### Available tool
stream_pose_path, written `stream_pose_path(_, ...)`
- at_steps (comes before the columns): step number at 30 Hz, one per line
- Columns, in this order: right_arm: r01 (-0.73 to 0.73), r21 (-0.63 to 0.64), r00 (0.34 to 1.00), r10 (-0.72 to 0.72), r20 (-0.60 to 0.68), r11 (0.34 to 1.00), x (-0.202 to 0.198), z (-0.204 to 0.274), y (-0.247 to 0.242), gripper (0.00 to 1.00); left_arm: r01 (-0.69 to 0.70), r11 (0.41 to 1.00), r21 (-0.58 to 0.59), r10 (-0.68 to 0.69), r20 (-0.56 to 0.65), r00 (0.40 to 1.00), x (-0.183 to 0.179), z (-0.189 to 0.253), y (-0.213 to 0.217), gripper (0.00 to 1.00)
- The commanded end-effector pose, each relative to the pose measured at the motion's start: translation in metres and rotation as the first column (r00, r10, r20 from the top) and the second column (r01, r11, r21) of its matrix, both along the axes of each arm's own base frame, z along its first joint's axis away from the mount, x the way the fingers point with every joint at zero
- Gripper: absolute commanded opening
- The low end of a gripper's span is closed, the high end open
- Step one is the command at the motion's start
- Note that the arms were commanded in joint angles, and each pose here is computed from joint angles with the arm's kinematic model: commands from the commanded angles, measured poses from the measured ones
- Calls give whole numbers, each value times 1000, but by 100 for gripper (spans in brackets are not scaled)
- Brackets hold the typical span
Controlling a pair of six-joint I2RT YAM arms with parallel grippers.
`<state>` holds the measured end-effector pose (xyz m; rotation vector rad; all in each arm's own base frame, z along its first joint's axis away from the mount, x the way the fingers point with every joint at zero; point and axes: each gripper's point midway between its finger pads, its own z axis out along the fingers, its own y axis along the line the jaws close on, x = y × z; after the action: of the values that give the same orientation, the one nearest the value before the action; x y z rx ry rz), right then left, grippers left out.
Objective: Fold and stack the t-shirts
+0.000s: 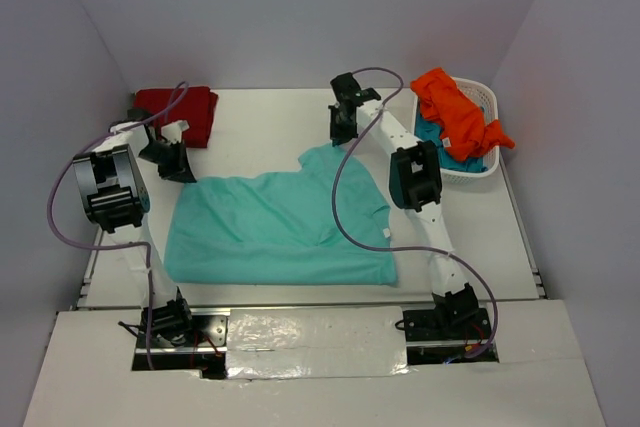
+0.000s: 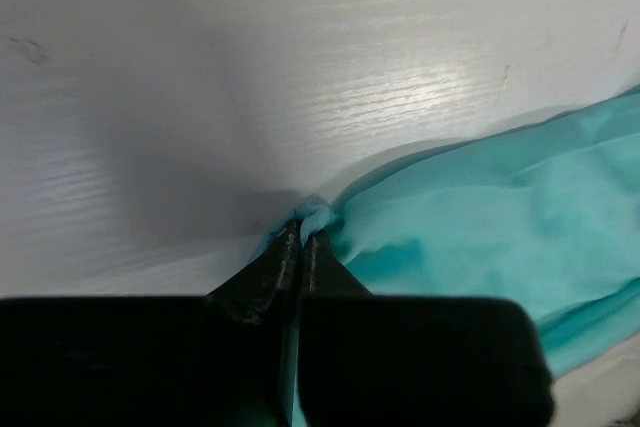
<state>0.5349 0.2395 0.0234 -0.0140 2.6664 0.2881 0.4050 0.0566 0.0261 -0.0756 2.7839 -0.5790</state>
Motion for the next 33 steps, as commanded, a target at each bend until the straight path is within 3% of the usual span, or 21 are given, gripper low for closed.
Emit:
stream_pose_path(1,12,-59,999,-15,-42,998,-15,2,-21,0,49,998,-31,-49,-4,999,-5,-3,-10,0)
stream_pose_path(4,11,-50,1000,-12,-18,999,-19,24,-29,0,60,998,21,-62,61,996,6,11,-1,0)
stream_pose_path(5,10,-29,999,-9,39,1000,-20,58,-30,0,69,997,39,-72,89,993,9,18,1,0)
stream_pose_path(6,6,-44,1000,-5,7,999,-37,52,-36,0,80,995,58,-86,111,990,10,23,2,0)
stream_pose_path(10,19,12,992,-21,122,1000,-75,101,-49,0,167,968,187,-217,295,930,9,66,6,0)
stream_pose_path(11,30,-11,997,-30,65,999,-104,80,-61,0,185,962,203,-242,309,920,3,63,4,0)
stream_pose_path(13,52,49,987,-59,146,997,-125,114,-67,0,254,936,245,-333,374,866,-6,82,-3,0)
stream_pose_path(14,61,32,994,-64,90,998,-154,91,-75,0,291,928,232,-360,356,862,-20,78,-9,0)
stream_pose_path(16,43,99,990,-56,129,994,-178,108,-72,0,387,881,272,-467,362,807,-36,84,-14,0)
stream_pose_path(21,80,136,996,-85,31,987,-246,65,-78,0,468,818,336,-553,233,800,-85,57,-2,0)
stream_pose_path(28,92,179,995,-99,30,979,-269,60,-80,0,472,811,345,-556,204,806,-103,47,1,0)
stream_pose_path(33,88,123,995,-93,38,988,-268,67,-86,0,504,782,366,-597,209,775,-108,56,-1,0)
